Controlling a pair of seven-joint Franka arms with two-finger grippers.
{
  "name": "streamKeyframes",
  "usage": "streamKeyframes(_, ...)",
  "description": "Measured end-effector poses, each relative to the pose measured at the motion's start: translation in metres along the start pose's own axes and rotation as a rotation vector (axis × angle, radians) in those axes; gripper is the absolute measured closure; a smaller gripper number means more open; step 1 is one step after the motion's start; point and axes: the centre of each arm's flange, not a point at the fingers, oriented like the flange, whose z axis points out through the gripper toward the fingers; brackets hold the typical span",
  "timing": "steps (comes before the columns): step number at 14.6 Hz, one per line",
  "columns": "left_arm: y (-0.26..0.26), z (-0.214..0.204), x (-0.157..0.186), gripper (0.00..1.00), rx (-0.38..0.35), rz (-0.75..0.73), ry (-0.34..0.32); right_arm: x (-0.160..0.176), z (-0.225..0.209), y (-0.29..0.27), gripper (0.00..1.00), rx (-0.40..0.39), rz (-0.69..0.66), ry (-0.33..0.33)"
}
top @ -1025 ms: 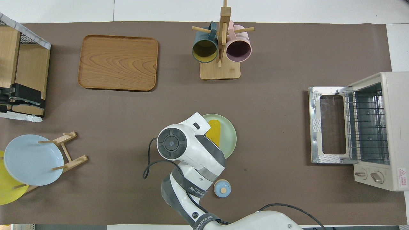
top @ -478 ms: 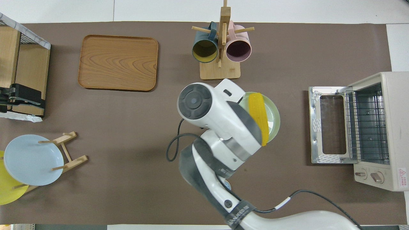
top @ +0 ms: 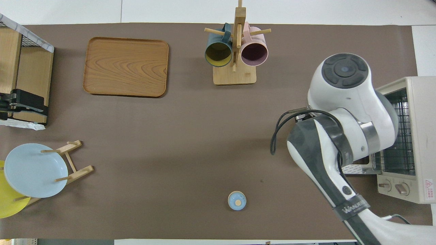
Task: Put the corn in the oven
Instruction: 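Carry the plate with corn into the open oven with the right gripper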
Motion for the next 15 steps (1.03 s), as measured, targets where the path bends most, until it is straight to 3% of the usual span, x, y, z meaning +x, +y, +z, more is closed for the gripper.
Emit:
streamKeyframes(6, 0.0, 0.0, 0.0, 0.0, 0.0, 0.0, 0.0, 0.002, 0.037, 0.09, 0.98, 0.032, -0.023, -0.065)
streamKeyframes(15, 0.0, 0.0, 0.0, 0.0, 0.0, 0.0, 0.0, -0.015, 0.076, 0.137, 0.98, 0.06, -0.019, -0.043)
